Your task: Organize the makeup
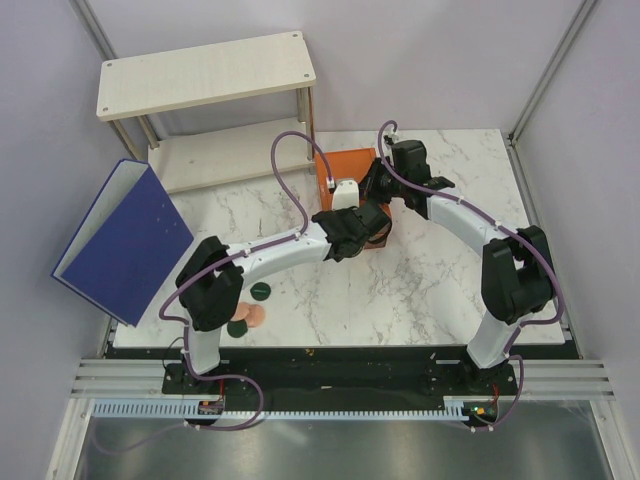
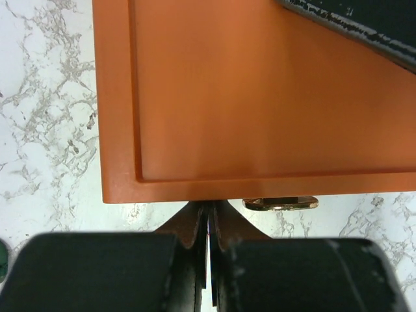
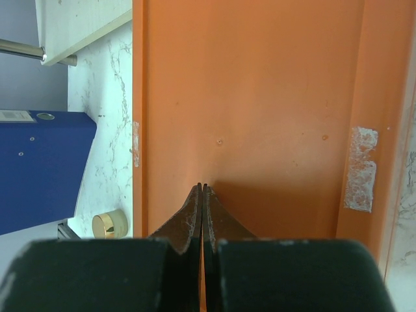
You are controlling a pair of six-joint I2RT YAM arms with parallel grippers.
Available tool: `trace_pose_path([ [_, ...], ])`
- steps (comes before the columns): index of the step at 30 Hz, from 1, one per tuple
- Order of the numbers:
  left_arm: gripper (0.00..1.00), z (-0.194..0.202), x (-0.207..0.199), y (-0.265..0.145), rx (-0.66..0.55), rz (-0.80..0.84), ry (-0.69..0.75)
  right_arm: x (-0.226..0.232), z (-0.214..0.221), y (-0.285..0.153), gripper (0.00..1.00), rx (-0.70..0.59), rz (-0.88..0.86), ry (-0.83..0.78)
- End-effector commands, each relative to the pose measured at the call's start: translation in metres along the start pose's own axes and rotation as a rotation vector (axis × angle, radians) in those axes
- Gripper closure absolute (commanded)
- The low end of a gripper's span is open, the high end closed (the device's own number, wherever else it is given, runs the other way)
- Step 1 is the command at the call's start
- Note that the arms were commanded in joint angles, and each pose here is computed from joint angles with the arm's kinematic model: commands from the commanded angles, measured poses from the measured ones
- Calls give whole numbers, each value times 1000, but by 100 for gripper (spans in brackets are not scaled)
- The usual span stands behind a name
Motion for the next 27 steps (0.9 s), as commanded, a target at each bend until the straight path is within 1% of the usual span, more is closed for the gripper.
trace_pose_path([
  [1,98,-23,-7,4,-54,16,-103,-25,41,1,100,200,132,27],
  [5,98,-34,-8,-9,-64,63,-85,-24,39,1,100,196,124,24],
  [6,98,-39,-11,-13,-76,95,-90,-23,38,0,100,194,121,23],
  [7,98,-38,-9,-18,-72,120,-65,-22,37,0,100,192,116,23],
  [8,98,-47,-8,-29,-88,166,-78,-21,36,0,100,191,107,23],
  [10,98,-52,-8,-40,-87,250,-63,-16,31,-1,100,183,89,19],
  [11,98,-59,-6,-52,-95,288,-71,-15,28,-2,100,174,86,20],
  [15,98,-70,0,-78,-93,381,-43,-3,13,-7,100,134,50,5],
  [18,98,-77,7,-96,-76,465,1,4,5,-11,100,109,36,3],
  [19,98,-74,9,-99,-51,501,43,4,4,-11,100,107,33,2],
  [21,94,-71,15,-106,-16,554,84,5,3,-10,100,105,33,2],
  [22,91,-64,21,-109,25,598,112,4,3,-10,100,108,34,7],
  [24,79,-51,31,-108,69,624,122,3,6,-8,100,118,34,17],
  [25,71,-50,37,-114,84,650,88,3,6,-8,100,122,31,24],
  [26,60,-46,42,-115,96,655,71,4,7,-8,100,126,30,24],
  [27,56,-34,49,-108,117,650,67,3,8,-8,100,126,31,22],
])
Point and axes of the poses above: each gripper's point midway between its finger pads, its own y axis out along the fingers, its own x axis along the line the jaws close on, z = x × y, the point moved 10 cm from there along -y, back along the fingers, and after that the axes turned 8 degrees about -y, right-handed, at the moved point
